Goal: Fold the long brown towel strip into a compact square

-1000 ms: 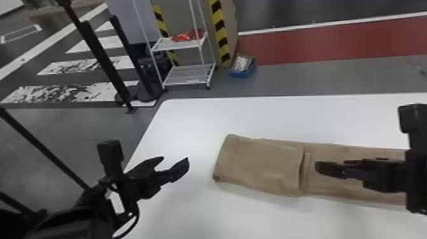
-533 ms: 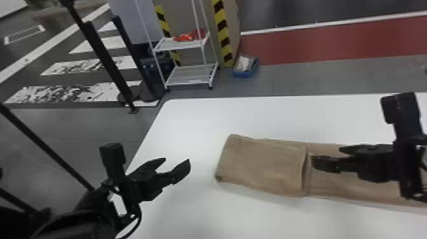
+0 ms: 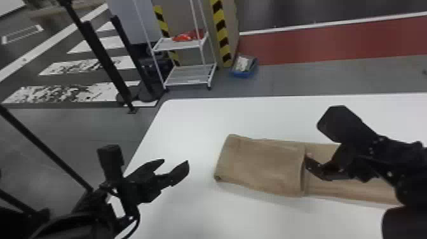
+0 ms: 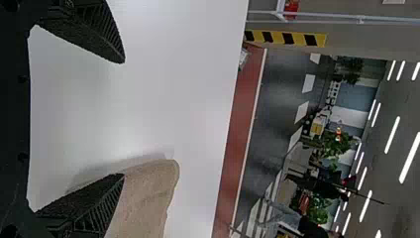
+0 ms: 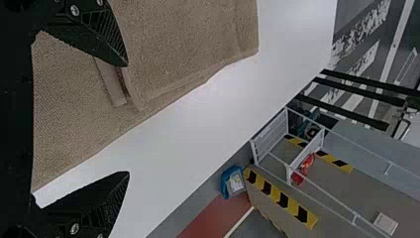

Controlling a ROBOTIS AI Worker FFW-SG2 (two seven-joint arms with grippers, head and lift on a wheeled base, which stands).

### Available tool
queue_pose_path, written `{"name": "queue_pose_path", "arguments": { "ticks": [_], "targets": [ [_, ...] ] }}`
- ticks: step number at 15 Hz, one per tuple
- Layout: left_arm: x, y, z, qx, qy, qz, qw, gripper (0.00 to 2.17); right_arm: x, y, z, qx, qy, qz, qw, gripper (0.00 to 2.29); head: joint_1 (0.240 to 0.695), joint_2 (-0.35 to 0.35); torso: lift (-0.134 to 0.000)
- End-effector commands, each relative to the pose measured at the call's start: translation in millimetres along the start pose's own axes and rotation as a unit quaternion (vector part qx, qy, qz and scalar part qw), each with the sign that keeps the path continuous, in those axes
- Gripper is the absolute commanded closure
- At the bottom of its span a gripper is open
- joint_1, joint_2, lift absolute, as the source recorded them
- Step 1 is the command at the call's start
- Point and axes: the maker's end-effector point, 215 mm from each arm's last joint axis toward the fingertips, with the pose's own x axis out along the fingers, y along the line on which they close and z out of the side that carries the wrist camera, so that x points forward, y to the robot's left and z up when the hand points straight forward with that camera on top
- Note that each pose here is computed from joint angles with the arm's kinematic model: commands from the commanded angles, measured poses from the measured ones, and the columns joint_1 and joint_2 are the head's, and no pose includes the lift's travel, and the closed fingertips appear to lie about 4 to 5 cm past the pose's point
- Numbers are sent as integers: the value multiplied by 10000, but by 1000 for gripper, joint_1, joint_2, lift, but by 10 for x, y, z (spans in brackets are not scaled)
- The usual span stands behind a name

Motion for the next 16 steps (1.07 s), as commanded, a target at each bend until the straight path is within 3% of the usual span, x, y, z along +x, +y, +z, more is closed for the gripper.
{"name": "queue_pose_path", "arguments": {
  "ticks": [1, 2, 3, 5, 6, 8, 12, 16],
  "targets": [
    [-20, -9, -4, 17, 5, -1, 10000, 70, -21, 69, 79, -656, 28, -125, 9978, 113, 695, 350, -125],
    [-24, -11, -6, 20, 7, 0, 10000, 70, -27, 54, 75, -793, 65, -161, 9967, 113, 695, 350, -125],
    [-33, -8, -24, 20, 23, 10, 10000, 70, -26, 68, 130, -1161, 35, -150, 9931, 113, 695, 350, -125],
    [-61, -16, -35, 43, 35, 18, 10000, 70, -14, 150, 239, -2057, -14, -112, 9786, 127, 695, 350, -125],
    [-68, -17, -45, 45, 44, 19, 10000, 70, -11, 182, 214, -2254, 49, -24, 9743, 130, 695, 350, -125],
    [-66, -8, -52, 40, 49, 36, 10000, 70, -26, 274, 156, -2349, 91, 230, 9717, 130, 695, 350, -125],
    [-75, 9, -55, 48, 67, 94, 9999, 70, -69, 164, 36, -2460, 171, 231, 9688, 130, 695, 350, -125],
    [-66, -30, -71, 11, 97, 106, 9999, 70, -77, 211, 29, -2553, 186, 457, 9656, 130, 695, 350, -125]
  ]
}}
